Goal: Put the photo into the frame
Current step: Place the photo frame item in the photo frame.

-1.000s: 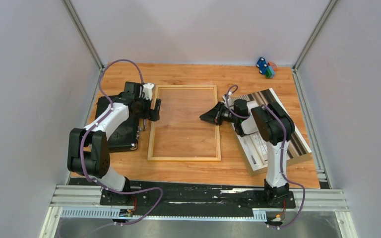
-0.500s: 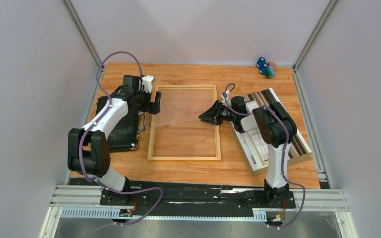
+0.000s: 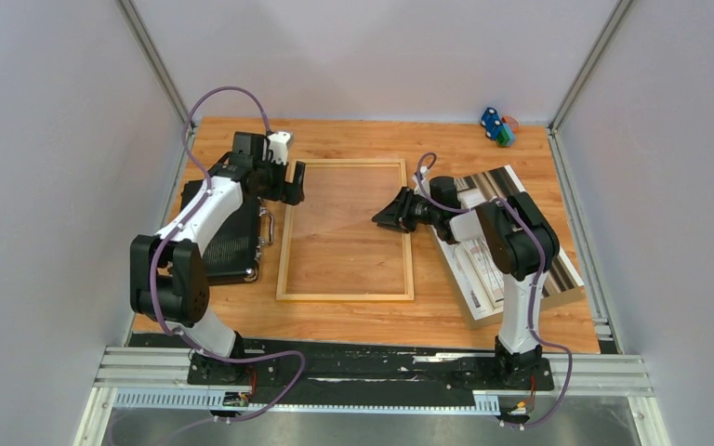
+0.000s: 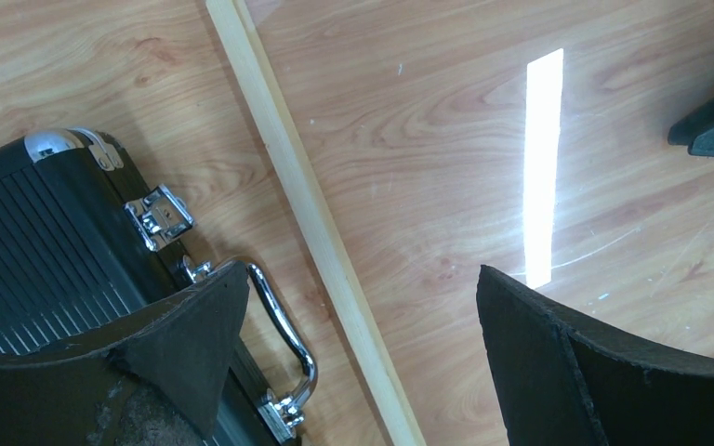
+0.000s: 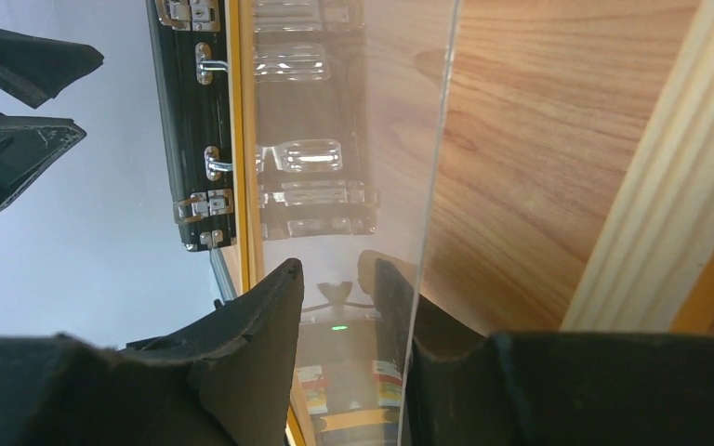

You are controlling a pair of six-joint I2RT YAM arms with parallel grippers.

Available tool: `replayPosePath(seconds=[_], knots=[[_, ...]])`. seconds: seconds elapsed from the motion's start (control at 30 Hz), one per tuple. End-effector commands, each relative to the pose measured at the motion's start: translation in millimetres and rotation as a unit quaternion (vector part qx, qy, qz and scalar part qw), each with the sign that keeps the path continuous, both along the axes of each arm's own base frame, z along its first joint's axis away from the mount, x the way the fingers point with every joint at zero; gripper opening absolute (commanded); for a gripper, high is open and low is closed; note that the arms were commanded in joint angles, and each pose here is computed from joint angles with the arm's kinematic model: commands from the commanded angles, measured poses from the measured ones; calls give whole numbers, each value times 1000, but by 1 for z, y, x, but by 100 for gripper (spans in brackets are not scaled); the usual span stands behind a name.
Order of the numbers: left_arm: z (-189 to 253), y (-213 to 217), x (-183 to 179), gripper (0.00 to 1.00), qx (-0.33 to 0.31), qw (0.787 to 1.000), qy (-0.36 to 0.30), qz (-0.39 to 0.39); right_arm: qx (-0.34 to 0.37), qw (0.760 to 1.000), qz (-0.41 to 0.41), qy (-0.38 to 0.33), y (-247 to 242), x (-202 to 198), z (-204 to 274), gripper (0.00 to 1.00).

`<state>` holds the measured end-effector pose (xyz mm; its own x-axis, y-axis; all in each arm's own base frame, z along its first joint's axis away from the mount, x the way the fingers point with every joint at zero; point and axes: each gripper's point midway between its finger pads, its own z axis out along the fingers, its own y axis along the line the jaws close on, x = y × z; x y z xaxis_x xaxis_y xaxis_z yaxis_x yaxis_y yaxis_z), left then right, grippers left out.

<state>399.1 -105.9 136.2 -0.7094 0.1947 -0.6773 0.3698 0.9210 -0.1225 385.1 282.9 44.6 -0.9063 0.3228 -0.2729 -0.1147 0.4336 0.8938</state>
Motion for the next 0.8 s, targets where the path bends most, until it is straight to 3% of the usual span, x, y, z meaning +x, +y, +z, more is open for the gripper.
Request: replayPosePath(seconds=[0.0, 0.37, 0.77], knots=[[14, -10, 13, 100, -16, 1000, -20, -5, -23, 999, -7, -30, -3, 8, 9, 36], [9, -19, 16, 100, -21, 1000, -17, -4, -33, 999, -6, -29, -1, 3, 13, 31], [2, -31, 18, 100, -26, 1000, -12, -10, -48, 999, -1, -24, 4, 4, 8, 33]])
